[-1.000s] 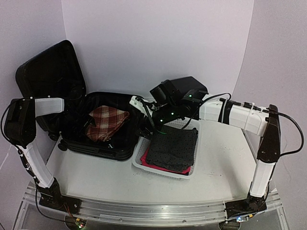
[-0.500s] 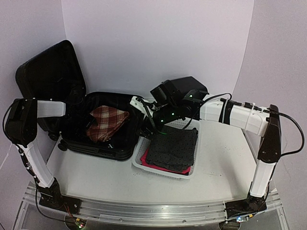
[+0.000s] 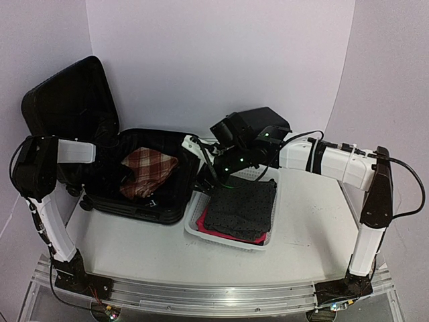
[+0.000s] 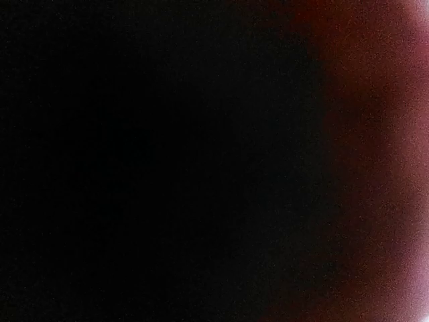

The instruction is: Open, take out, and arrange the luggage

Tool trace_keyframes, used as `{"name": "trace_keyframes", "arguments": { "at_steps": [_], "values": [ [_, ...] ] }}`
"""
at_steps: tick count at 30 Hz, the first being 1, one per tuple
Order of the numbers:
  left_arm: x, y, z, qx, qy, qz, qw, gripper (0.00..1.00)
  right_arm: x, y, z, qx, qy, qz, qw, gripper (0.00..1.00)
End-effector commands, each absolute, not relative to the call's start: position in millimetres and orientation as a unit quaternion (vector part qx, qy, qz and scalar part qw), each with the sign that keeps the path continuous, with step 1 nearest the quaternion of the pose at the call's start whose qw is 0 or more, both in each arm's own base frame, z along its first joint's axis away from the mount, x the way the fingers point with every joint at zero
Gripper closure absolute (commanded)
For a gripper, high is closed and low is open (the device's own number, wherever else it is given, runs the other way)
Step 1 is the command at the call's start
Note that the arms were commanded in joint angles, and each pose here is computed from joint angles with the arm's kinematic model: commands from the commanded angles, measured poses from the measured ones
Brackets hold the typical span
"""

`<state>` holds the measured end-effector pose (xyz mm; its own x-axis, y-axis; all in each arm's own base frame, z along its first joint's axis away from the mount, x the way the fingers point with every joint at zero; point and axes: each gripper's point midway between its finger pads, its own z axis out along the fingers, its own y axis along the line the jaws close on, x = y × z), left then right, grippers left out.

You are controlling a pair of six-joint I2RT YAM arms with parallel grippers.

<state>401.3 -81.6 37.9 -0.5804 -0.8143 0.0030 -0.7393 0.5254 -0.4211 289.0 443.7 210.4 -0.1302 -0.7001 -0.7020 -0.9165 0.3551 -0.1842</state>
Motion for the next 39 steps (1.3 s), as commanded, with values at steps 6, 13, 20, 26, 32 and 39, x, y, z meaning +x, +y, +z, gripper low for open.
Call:
{"name": "trace_keyframes", "arguments": {
  "at_steps": [6, 13, 20, 26, 32, 39],
  "values": [
    [413.8, -70.1, 65.7, -0.465, 0.856, -0.181, 0.133, 0.65, 291.0, 438.7, 239.6, -0.534, 0.729, 0.153, 0.400, 0.02],
    [416.5, -81.1, 84.9, -0.466, 0.849, -0.208, 0.136, 0.78, 289.1, 438.8, 236.7, -0.538, 0.728, 0.155, 0.396, 0.02],
    [411.5, -81.9, 102.8, -0.466, 0.847, -0.212, 0.143, 0.82, 288.5, 438.0, 236.5, -0.538, 0.728, 0.156, 0.396, 0.02],
    [405.9, -84.1, 124.5, -0.464, 0.845, -0.218, 0.149, 0.76, 288.3, 438.2, 237.2, -0.540, 0.725, 0.156, 0.398, 0.02],
    [403.7, -86.0, 130.9, -0.471, 0.841, -0.224, 0.143, 0.78, 287.8, 439.7, 237.7, -0.542, 0.723, 0.158, 0.399, 0.02],
    [407.7, -88.2, 142.1, -0.477, 0.834, -0.237, 0.146, 0.93, 289.4, 438.2, 240.4, -0.540, 0.722, 0.153, 0.404, 0.02]
  ]
}}
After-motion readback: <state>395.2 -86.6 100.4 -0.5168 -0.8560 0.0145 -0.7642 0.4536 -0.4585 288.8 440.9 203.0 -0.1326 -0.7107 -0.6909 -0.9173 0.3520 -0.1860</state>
